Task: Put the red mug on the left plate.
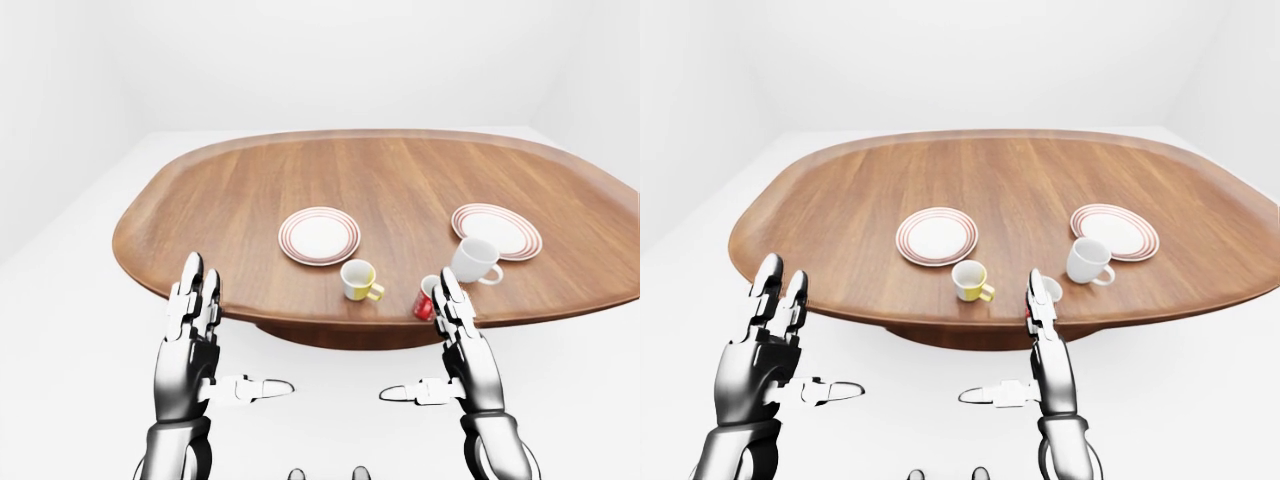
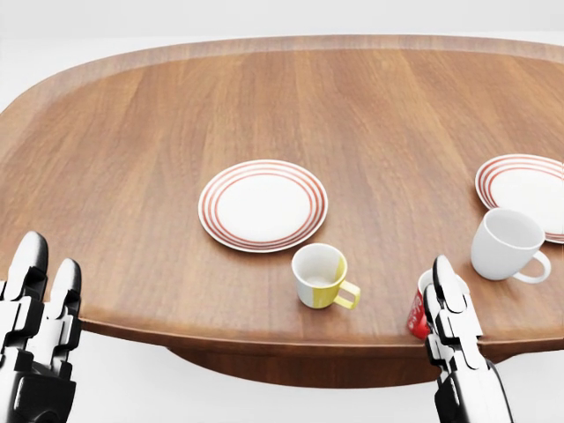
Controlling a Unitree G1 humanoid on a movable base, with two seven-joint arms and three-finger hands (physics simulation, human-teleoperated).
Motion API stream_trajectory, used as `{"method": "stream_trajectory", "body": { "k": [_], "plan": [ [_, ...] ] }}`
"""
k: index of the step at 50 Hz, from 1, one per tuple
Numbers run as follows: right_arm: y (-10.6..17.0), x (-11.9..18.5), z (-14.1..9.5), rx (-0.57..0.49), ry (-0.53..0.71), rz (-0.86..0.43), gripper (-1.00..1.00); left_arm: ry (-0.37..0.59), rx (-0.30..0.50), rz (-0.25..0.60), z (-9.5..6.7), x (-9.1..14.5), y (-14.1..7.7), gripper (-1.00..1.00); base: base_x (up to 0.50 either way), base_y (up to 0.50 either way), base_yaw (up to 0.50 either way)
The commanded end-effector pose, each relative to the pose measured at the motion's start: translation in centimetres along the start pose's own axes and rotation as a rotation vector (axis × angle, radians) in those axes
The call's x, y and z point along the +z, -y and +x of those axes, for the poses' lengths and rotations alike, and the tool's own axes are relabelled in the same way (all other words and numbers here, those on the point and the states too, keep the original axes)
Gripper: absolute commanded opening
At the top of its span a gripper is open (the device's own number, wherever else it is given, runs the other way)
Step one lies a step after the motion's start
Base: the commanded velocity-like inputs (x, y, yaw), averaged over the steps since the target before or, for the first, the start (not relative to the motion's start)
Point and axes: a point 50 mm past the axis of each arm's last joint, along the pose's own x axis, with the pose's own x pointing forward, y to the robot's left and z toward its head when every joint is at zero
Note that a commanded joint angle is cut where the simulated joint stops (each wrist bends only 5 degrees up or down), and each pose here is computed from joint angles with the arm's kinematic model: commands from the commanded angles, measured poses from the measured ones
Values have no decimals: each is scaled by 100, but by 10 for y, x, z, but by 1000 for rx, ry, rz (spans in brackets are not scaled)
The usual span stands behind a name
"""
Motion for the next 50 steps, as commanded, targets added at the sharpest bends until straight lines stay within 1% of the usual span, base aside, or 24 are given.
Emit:
{"method": "stream_trajectory", "body": {
  "k": [1,11,21,25,28,30,31,40,50],
  "plan": [
    [0,0,0,0,-1,-3,100,-2,-1,-1,0,0,0,100,10,50,0],
    [0,-3,1,-9,-10,-1,100,-4,-2,-1,-1,-1,0,100,12,48,0],
    [7,-2,2,-59,-3,45,100,-3,-3,0,0,0,0,100,5,2,0],
    [7,-1,2,-56,4,47,100,-2,-2,-1,0,0,0,100,0,0,0],
    [5,1,4,-26,16,51,100,-1,-2,-1,0,0,0,100,0,0,0],
    [5,1,4,-25,16,51,100,-1,-2,-1,0,0,0,100,0,0,0],
    [3,1,4,-1,17,49,100,0,-1,-1,0,0,0,100,50,0,0],
    [2,2,5,-1,22,34,100,0,-2,-1,0,0,0,100,50,1,0],
    [2,2,4,7,19,36,100,-2,-2,-1,1,-1,0,100,50,16,0]
  ]
}}
